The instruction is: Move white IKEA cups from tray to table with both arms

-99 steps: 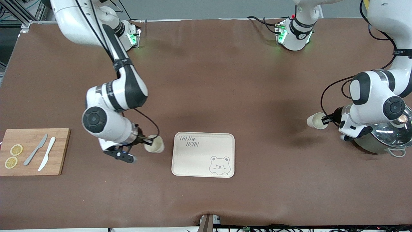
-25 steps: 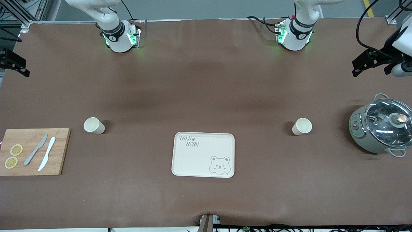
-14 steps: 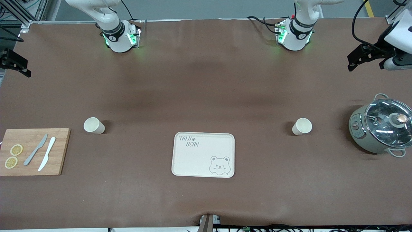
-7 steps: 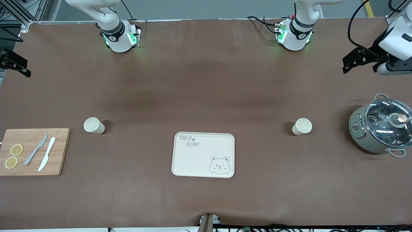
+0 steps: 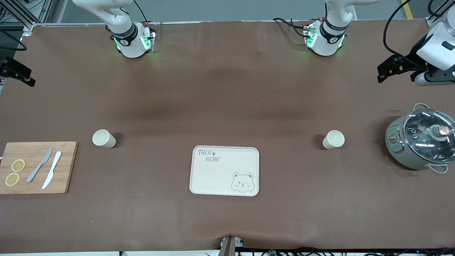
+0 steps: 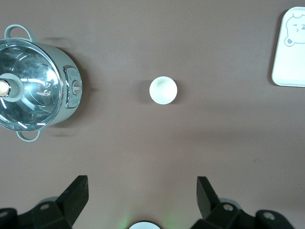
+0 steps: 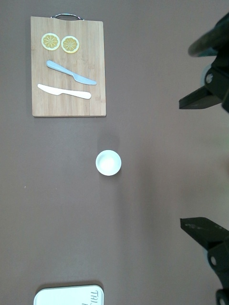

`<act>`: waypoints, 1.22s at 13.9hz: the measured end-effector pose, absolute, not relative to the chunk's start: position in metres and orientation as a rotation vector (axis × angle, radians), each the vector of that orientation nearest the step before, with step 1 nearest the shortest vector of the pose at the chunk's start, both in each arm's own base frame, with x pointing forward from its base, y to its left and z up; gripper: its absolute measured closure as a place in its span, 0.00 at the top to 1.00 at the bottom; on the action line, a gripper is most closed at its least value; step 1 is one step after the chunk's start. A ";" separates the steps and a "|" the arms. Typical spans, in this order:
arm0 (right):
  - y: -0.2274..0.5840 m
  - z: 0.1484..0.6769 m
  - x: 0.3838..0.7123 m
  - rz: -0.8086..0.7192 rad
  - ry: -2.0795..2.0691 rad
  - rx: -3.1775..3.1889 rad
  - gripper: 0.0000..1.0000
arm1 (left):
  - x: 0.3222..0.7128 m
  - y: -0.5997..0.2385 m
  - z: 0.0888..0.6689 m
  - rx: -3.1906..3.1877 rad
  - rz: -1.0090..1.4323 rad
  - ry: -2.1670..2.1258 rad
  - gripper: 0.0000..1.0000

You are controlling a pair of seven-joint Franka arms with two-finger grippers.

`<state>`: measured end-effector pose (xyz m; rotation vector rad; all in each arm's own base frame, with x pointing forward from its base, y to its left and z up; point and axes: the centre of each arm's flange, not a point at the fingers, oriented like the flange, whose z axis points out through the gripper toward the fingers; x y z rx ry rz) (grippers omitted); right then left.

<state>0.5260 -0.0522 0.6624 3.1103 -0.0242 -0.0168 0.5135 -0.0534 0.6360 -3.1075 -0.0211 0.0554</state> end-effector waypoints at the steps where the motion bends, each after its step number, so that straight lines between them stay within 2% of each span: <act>1: -0.051 0.662 0.526 -0.016 -0.028 3.121 1.00 | 0.514 -0.053 0.636 -3.108 0.055 -0.021 1.00; 17: -0.049 0.662 0.526 -0.012 -0.034 3.154 1.00 | 0.526 -0.048 0.637 -3.112 0.040 -0.037 1.00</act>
